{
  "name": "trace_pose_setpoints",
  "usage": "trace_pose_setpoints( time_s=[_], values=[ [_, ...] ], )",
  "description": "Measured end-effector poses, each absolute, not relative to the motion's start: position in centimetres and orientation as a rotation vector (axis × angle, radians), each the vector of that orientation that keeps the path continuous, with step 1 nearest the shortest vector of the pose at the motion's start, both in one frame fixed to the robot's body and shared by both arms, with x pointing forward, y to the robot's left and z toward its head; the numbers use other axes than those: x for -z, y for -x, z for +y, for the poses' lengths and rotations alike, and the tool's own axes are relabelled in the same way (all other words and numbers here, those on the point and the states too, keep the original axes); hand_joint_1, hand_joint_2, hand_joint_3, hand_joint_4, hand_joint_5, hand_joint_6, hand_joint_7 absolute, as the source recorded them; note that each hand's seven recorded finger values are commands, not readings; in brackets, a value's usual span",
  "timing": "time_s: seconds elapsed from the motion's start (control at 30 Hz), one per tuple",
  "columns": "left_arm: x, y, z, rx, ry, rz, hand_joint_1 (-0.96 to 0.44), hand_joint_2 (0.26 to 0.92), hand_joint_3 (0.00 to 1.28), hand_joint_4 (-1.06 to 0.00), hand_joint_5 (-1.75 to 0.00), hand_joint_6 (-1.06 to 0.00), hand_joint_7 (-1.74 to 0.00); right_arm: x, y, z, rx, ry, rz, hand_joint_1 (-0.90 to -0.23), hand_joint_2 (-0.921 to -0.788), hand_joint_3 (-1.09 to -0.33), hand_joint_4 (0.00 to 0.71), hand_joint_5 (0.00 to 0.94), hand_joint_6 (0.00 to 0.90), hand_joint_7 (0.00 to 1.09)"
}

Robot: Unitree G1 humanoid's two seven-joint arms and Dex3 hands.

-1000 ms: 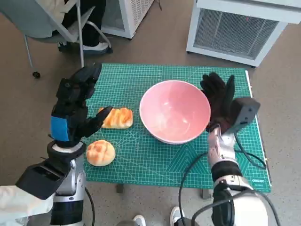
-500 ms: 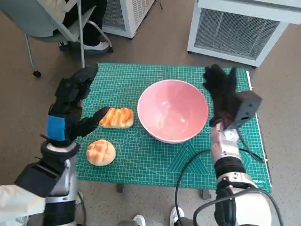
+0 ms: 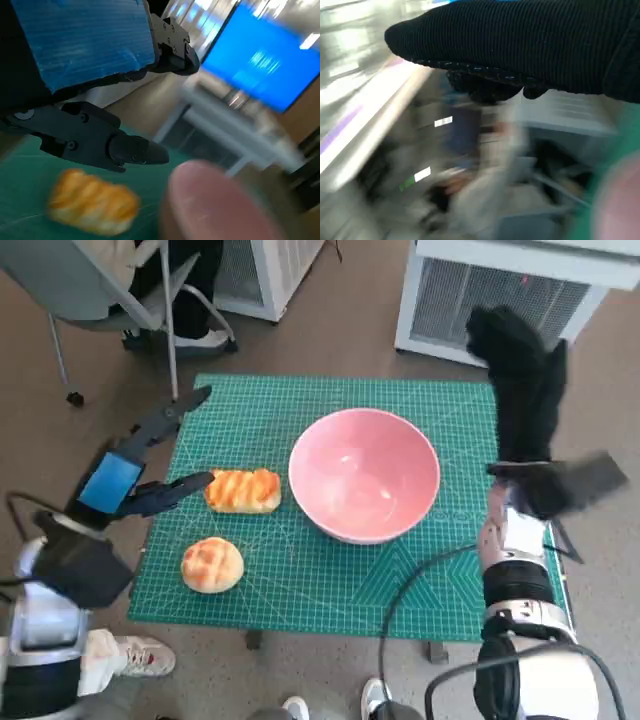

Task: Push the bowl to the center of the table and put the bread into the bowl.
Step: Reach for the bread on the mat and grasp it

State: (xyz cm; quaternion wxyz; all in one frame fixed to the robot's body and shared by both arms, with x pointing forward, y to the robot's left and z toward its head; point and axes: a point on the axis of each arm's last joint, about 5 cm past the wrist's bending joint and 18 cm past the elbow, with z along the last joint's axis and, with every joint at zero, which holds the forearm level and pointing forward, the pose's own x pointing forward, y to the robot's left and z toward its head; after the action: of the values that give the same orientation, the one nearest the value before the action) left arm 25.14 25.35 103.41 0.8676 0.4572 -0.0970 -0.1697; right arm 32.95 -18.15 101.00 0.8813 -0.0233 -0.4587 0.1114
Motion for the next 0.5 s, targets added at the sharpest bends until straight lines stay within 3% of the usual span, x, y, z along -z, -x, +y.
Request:
trace_pose_setpoints(
  time_s=[0.17,0.3,0.5],
  values=[
    [-104.8,-26.3,24.8,0.436,-1.065,0.007,-0.41,0.853,0.0,-0.01,0.0,-0.15,-0.01,-101.7,-31.9,-18.5,-0.312,0.094,-1.08,-0.59,-0.921,-0.74,0.266,0.019,0.239,0.25],
    [-105.3,-27.2,24.2,0.467,-1.091,0.07,-0.39,0.834,0.0,-0.01,0.0,-0.16,-0.01,-101.7,-31.1,-18.6,-0.355,0.131,-1.129,-0.602,-0.921,-0.729,0.27,0.017,0.243,0.27],
    [-104.9,-28.3,23.4,0.488,-1.136,0.109,-0.39,0.83,0.0,-0.03,-0.01,-0.17,-0.01,-101.6,-30.1,-18.9,-0.375,0.166,-1.15,-0.607,-0.921,-0.729,0.279,0.003,0.15,0.45]
  ],
)
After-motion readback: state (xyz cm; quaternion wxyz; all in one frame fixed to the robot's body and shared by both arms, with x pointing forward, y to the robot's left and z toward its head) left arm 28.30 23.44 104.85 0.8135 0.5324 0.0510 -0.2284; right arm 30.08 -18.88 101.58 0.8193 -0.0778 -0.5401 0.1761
